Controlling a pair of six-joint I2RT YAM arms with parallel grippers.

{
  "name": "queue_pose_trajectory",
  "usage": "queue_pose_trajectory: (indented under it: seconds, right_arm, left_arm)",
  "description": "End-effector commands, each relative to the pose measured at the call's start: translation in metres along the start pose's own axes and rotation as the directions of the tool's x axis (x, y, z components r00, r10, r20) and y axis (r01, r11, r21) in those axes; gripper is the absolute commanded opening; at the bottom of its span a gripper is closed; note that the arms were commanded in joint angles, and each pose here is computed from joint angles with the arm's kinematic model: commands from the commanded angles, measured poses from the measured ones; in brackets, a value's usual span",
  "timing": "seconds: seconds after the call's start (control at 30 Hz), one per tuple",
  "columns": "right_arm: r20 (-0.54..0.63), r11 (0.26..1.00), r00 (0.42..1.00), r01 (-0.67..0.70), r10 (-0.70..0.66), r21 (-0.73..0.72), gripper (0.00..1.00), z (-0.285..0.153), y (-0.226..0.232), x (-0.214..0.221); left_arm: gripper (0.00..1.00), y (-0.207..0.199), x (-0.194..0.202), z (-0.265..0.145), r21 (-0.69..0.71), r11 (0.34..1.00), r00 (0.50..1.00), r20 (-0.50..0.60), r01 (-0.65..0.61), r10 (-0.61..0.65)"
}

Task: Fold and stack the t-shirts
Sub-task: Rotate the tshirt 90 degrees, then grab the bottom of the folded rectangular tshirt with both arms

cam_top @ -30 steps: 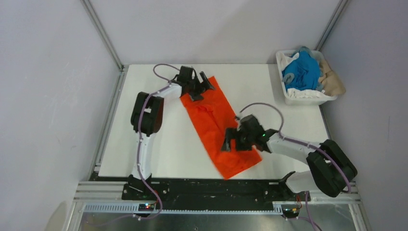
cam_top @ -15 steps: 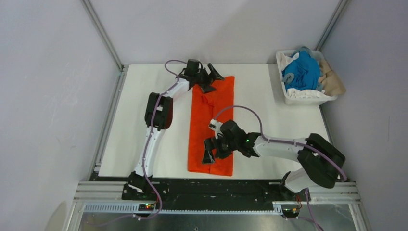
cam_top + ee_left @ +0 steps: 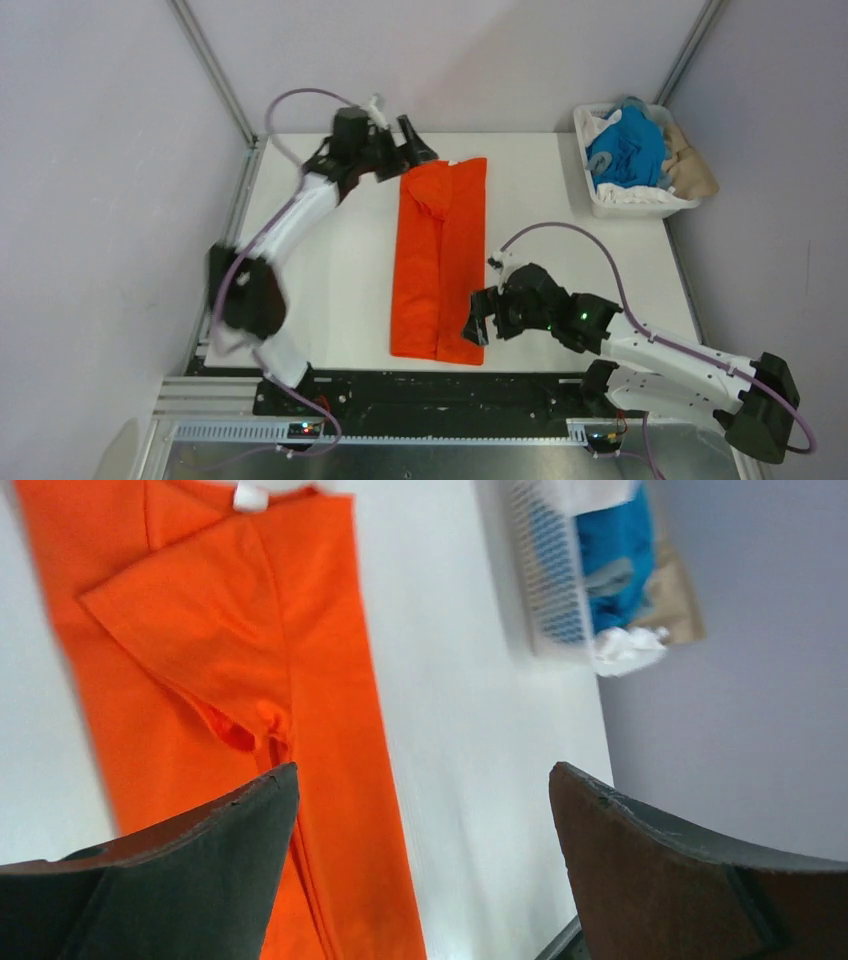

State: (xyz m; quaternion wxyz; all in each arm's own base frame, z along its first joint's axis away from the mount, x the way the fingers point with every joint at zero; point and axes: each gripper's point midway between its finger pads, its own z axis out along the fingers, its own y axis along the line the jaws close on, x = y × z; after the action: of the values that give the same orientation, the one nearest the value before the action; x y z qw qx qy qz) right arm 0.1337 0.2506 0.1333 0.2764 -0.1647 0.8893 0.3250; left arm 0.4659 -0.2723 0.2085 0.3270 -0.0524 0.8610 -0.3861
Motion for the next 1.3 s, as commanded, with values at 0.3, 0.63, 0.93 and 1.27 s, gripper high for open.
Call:
queue_pose_trajectory:
  seconds: [0.3,0.63,0.93,1.27]
  right_arm:
    - [-0.266,0.992,0.964,0.036,-0.002,0.123,0.94,0.015,-0.02,0.09]
    - [-0.267,0.978,0.964,0.054,0.002,0.203,0.69,0.047,-0.026,0.105]
    - [-0.262,0.962,0.964,0.041,0.033,0.271,0.58,0.054,-0.039,0.109]
    - [-0.276,0.955,0.956,-0.012,0.097,0.295,0.23,0.048,-0.046,0.124]
  left_arm:
    - [1.0,0.069,0.213,-0.154,-0.206,0.973,0.994,0.008,-0.103,0.107]
    - [0.95,0.118,0.332,-0.179,-0.193,0.981,0.971,-0.236,-0.009,-0.037]
    - [0.57,0.127,0.347,-0.175,-0.249,0.967,0.951,-0.307,-0.059,-0.021]
    - [0.01,0.14,0.377,-0.174,-0.3,0.946,0.908,-0.419,-0.124,-0.014]
